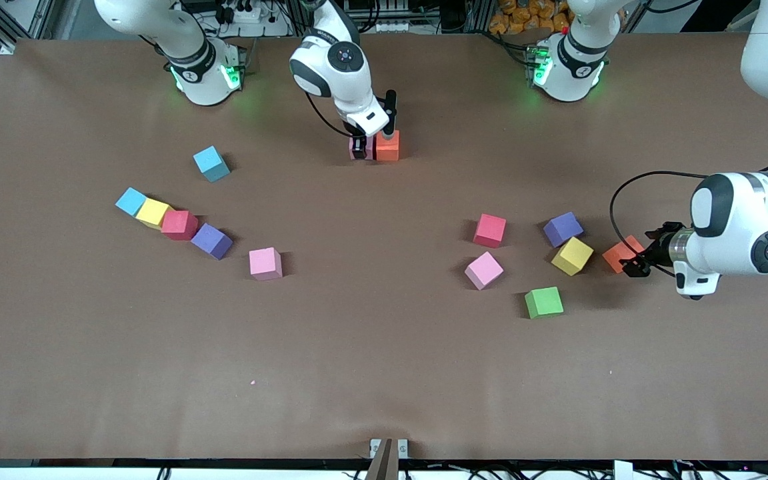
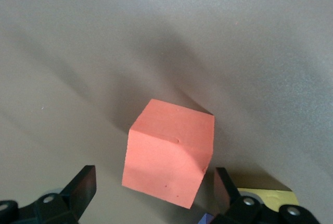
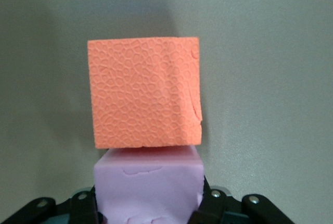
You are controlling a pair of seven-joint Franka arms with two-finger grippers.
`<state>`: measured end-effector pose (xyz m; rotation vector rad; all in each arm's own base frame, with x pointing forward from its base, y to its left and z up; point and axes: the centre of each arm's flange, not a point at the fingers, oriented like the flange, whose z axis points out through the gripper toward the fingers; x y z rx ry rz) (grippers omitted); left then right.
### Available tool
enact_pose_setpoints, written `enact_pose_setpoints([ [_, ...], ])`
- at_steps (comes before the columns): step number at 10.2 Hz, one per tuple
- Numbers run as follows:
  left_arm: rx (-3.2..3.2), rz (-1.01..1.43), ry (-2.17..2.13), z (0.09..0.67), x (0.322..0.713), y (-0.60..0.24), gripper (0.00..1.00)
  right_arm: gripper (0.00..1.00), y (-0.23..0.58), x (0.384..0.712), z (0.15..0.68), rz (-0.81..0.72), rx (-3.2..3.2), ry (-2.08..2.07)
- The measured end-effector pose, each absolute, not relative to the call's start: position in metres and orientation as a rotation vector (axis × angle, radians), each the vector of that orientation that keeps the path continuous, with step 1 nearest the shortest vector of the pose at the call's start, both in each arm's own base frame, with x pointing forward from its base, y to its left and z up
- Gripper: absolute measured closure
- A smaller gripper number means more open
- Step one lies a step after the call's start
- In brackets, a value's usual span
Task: Form number 2 with 11 blocks
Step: 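Place the pink block with the right gripper while the left gripper grasps orange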
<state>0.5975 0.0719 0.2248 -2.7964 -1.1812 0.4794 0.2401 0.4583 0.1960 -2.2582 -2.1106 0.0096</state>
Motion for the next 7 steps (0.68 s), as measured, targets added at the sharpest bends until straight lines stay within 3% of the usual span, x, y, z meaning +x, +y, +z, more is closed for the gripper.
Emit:
enact_pose_setpoints([
  [7, -2.863, 0.526, -0.993, 0.202, 0.594, 0.076, 0.0, 0.37, 0.462, 0.24, 0.191, 0.005, -2.256, -2.11],
])
